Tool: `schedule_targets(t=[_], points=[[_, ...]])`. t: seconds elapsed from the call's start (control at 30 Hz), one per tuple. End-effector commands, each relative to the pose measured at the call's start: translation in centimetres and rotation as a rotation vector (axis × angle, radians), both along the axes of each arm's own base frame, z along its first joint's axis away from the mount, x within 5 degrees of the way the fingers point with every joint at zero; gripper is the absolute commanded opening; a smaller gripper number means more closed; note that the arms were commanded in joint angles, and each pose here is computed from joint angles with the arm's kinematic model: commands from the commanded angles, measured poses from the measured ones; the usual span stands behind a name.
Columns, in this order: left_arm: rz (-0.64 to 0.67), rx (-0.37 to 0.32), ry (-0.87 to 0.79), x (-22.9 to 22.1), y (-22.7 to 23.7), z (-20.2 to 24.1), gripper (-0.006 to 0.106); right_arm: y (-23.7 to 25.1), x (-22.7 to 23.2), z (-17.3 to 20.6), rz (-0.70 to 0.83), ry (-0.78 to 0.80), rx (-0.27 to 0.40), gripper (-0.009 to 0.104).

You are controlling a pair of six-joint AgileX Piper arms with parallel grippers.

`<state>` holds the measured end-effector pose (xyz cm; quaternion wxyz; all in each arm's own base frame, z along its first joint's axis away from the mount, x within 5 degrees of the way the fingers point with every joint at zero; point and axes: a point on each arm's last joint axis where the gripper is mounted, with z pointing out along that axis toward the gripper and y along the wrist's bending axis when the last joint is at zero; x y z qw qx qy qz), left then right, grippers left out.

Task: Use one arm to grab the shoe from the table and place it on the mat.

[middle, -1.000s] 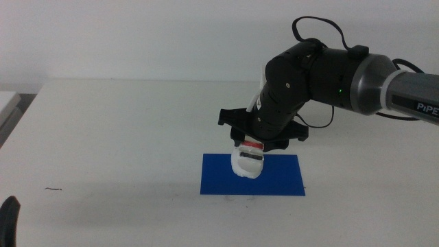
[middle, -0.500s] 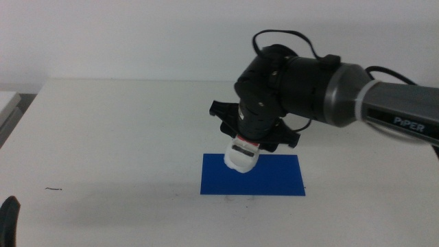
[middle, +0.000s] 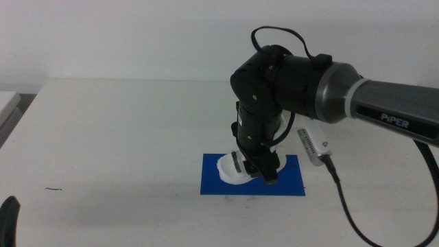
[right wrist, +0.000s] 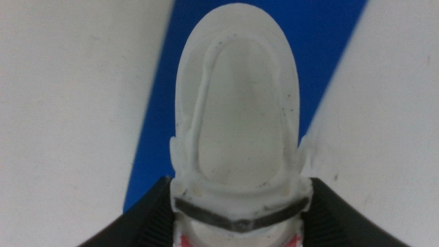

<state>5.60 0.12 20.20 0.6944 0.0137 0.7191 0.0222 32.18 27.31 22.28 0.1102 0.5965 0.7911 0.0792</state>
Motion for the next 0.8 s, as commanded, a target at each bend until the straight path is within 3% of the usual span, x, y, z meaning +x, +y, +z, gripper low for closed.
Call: schedule_targets(t=[0.0, 0.2, 0.67, 0.77], points=[[-0.002, -0.005, -0.007, 0.0, 0.0, 0.1, 0.094, -0.4, 0.9, -0.2, -0.071, 0.035, 0.036, 0.007], [-0.002, -0.005, -0.007, 0.0, 0.0, 0.1, 0.094, -0.8, 3.1, -1.8, -0.149, 0.120, 0.038, 0.007], [-0.002, -0.005, -0.007, 0.0, 0.0, 0.1, 0.094, -0.6, 4.4, -4.1, -0.160, 0.108, 0.069, 0.007], [-0.002, -0.005, -0.007, 0.0, 0.0, 0.1, 0.094, -0.5, 4.4, -4.3, -0.163, 0.117, 0.074, 0.012]])
